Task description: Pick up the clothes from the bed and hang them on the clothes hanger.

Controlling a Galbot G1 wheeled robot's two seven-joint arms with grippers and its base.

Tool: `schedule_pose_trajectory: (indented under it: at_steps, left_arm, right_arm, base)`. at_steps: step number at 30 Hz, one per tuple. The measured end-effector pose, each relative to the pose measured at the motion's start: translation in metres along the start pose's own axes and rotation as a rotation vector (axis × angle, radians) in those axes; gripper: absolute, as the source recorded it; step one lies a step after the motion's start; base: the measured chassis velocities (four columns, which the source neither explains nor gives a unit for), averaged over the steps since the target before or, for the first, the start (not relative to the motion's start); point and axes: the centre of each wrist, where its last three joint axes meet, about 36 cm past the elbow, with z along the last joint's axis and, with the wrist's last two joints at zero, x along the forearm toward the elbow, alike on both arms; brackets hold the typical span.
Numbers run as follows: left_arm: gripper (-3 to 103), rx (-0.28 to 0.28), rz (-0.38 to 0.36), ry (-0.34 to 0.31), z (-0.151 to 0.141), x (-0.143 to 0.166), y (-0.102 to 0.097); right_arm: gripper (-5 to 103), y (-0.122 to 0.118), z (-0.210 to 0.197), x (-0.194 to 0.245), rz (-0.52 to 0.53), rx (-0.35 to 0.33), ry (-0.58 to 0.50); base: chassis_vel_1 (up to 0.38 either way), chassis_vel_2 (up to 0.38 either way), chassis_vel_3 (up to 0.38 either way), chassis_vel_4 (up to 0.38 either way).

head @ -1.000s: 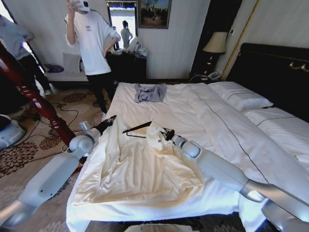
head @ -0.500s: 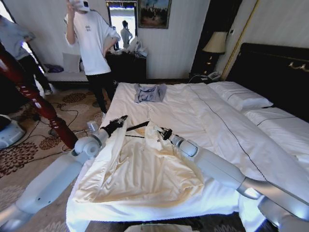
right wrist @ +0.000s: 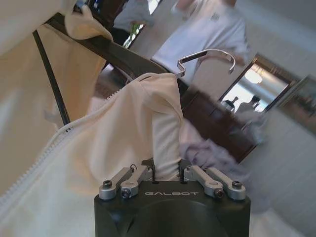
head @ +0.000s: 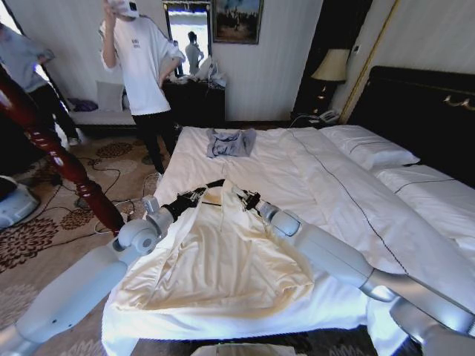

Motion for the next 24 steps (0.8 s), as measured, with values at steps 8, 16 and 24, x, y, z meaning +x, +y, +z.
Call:
schedule_pose_trajectory:
  at_steps: [8,16,24]
  left_arm:
    - [1,-0.013,0.078,0.005,0.001,0.009,-0.021]
    - [1,-0.019,0.115,-0.035,-0.016,-0.002,-0.03]
    - [1,0.001,0.121,-0.089,-0.039,-0.028,-0.028]
  right_arm:
    - [22,0.001,-0.005,0.005,0.032,0.015,-0.02]
    - [22,0.018,-0.013,0.009,-0.001,0.033,-0.048]
    - [22,0.032,-0.017,0.023,-0.029,0.048,-0.078]
  base:
    - [0.0,0.0,0.0,0.0]
    - [0.0,0.0,0.0,0.0]
    - [0.0,0.0,0.0,0.0]
